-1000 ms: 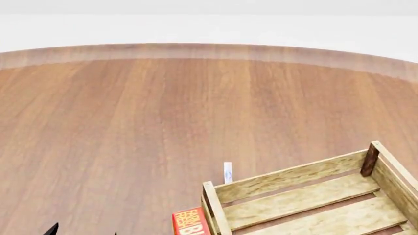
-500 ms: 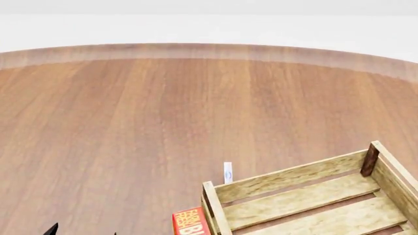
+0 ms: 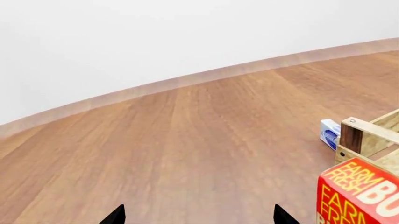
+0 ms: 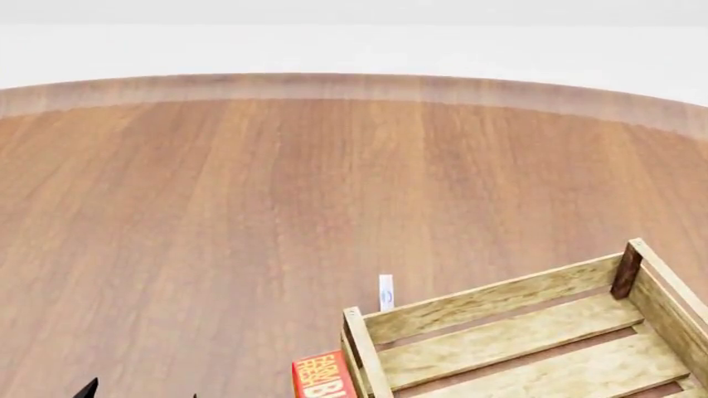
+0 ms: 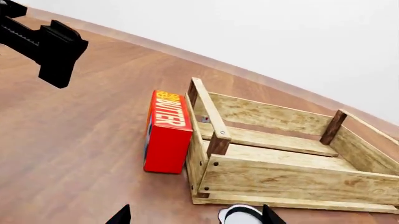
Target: Pick up the tomato sauce, and put it in the wooden tray.
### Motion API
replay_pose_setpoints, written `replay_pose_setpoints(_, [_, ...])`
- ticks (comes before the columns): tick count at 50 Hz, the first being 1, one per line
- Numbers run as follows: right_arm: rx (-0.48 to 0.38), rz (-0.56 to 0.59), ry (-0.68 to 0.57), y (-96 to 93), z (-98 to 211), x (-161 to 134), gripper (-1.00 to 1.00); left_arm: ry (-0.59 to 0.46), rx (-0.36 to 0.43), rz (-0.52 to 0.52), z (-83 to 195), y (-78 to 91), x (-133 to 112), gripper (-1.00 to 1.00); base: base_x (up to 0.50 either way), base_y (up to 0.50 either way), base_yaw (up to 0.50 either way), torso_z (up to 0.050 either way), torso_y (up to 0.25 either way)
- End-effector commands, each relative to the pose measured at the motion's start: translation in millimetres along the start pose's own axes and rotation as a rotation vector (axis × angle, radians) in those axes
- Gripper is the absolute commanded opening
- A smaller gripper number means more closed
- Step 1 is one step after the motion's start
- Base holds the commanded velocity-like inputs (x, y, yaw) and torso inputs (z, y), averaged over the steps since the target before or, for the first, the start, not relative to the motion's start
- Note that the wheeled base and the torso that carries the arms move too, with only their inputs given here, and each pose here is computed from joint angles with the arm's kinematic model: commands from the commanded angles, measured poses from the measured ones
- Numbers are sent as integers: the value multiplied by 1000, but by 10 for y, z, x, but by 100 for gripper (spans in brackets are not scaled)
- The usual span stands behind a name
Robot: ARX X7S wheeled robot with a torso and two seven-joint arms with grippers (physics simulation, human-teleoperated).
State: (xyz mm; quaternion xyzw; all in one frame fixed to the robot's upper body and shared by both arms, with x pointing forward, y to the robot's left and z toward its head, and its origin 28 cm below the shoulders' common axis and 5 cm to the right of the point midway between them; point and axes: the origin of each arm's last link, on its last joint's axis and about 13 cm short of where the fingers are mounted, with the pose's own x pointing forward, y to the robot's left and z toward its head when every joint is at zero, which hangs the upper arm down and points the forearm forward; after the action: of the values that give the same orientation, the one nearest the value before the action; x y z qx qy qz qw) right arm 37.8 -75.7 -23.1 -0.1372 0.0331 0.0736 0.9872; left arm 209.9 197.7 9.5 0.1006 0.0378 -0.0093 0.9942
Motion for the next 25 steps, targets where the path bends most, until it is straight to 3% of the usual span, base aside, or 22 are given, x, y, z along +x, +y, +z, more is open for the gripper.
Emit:
replay_pose_setpoints(1, [8,-18,22,-15,-48,4,100,-22,-44,26,20,12,13,100,0,0,0,0,0])
replay_pose_setpoints(25, [18,-58,83,-23,-211,126,100,-22,-46,30,21,11,8,100,0,0,0,0,0])
